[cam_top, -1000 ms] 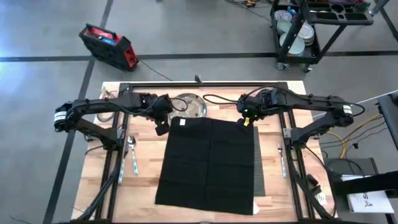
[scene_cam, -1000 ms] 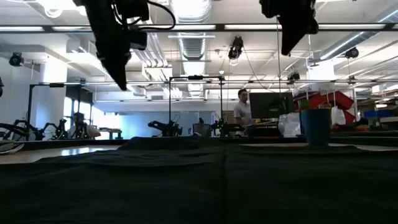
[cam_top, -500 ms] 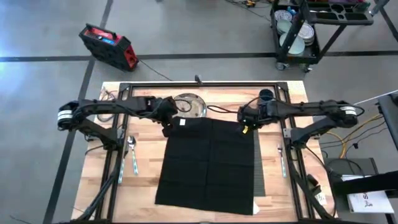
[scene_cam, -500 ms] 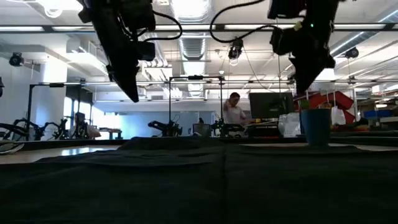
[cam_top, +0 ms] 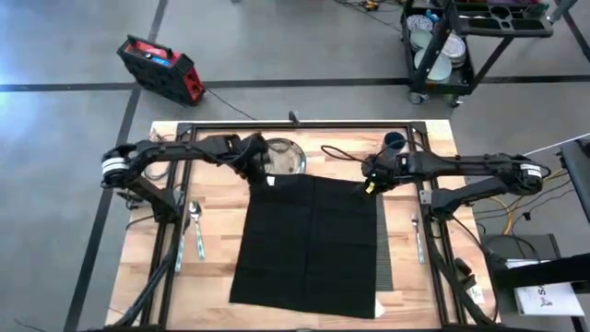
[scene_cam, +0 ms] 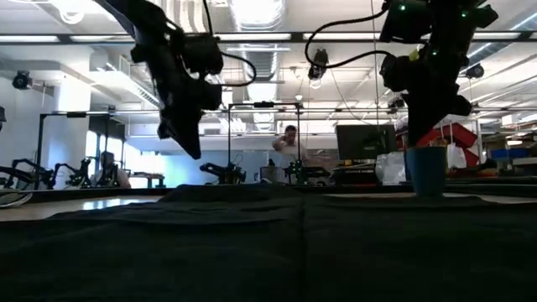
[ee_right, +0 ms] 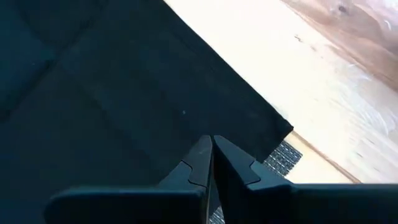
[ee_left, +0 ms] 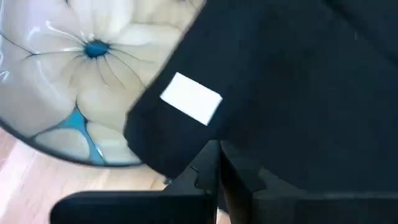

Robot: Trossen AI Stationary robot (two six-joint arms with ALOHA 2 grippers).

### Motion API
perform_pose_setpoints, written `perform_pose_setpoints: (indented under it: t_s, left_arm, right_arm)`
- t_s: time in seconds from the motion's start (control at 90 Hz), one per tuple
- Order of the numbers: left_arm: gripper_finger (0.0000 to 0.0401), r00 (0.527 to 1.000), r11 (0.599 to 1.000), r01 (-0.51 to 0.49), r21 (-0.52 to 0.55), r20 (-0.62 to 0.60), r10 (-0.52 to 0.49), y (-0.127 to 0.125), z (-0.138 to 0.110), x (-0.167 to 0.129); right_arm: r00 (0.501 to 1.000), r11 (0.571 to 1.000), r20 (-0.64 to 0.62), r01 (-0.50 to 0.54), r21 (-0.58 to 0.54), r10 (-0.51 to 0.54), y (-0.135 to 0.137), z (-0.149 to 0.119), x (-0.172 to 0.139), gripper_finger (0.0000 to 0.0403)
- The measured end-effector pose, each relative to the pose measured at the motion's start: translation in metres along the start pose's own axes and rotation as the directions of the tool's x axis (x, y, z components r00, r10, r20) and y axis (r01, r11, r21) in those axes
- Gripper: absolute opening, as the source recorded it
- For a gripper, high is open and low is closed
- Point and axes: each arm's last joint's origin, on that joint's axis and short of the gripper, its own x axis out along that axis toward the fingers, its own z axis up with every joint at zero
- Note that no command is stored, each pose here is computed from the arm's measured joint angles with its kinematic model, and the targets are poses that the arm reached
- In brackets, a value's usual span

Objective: Set table place
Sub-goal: Fold the black napkin

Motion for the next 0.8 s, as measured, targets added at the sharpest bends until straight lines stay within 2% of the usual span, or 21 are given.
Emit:
perform_pose_setpoints:
  t_s: [0.133, 0.222, 0.467, 0.578, 0.667, 0.8]
  left_arm:
    - [0.0007, 1.000, 0.995, -0.029, -0.093, 0.008, 0.030, 0.023, 0.004, 0.001]
    - [0.0030, 1.000, 0.991, -0.019, -0.132, -0.009, 0.018, 0.032, 0.003, 0.000]
    - [0.0133, 1.000, 0.998, 0.012, -0.060, 0.000, -0.012, 0.023, 0.004, 0.003]
    - [0.0178, 0.999, 0.999, -0.032, -0.037, 0.003, 0.032, 0.018, 0.004, 0.010]
    - [0.0200, 0.997, 0.996, -0.079, -0.037, -0.019, 0.078, 0.019, 0.003, 0.018]
    - [0.0215, 0.994, 0.994, -0.092, -0.052, -0.070, 0.088, 0.021, 0.001, 0.032]
  right_arm:
    - [1.000, 1.000, -0.002, -0.002, 0.000, 0.002, 0.000, 0.000, 0.000, 0.0000]
    - [1.000, 1.000, -0.003, -0.002, -0.002, 0.002, 0.000, 0.000, 0.000, 0.0000]
    - [1.000, 1.000, -0.002, 0.000, -0.009, 0.000, 0.000, 0.000, 0.000, 0.0000]
    - [1.000, 1.000, 0.002, 0.004, -0.010, -0.004, 0.000, 0.000, 0.000, 0.0000]
    - [1.000, 1.000, 0.001, 0.004, -0.010, -0.004, 0.000, 0.000, 0.000, 0.0000]
    - [1.000, 1.000, 0.000, 0.005, -0.012, -0.005, 0.000, 0.000, 0.000, 0.0000]
